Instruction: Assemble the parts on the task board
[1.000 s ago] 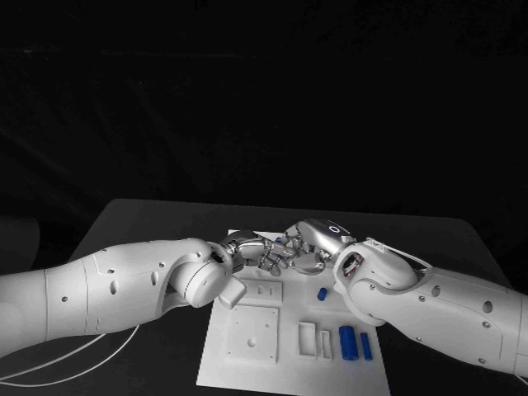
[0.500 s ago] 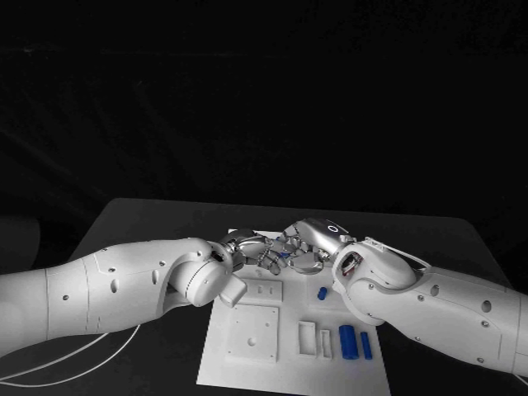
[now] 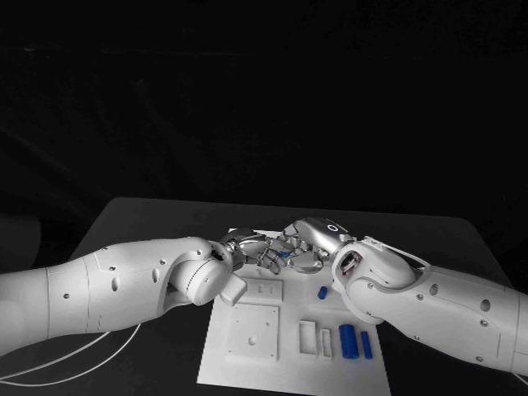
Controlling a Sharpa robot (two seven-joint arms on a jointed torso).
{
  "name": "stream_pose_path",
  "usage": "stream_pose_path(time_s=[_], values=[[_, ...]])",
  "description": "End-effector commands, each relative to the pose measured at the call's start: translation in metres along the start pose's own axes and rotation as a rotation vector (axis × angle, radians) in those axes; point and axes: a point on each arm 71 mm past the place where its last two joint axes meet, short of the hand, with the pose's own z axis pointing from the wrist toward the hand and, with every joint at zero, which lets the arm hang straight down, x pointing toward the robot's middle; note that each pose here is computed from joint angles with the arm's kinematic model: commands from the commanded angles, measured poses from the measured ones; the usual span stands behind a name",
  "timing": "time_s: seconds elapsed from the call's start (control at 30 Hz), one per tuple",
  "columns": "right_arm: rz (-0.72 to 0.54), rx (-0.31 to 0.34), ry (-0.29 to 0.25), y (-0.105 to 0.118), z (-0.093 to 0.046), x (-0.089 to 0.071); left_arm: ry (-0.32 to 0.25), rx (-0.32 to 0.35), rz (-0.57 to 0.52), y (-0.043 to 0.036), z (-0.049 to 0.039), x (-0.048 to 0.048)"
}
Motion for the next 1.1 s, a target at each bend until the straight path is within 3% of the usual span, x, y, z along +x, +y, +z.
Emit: stream_pose_path(time_s=[0.03, 0.67, 1.1], values=[[-0.016, 0.009, 0.030, -0.0033, -0.0009, 0.0039, 0.017, 0.022, -0.005, -0.0039, -0.0001, 0.0021], [-0.001, 0.019, 0.045, -0.0076, -0.0004, 0.0049, 0.032, 0.028, -0.005, -0.0036, -0.0012, 0.0007], [0.055, 0.009, -0.026, -0.0103, -0.0013, -0.0007, 0.030, 0.021, -0.015, -0.0025, -0.0011, -0.0023]])
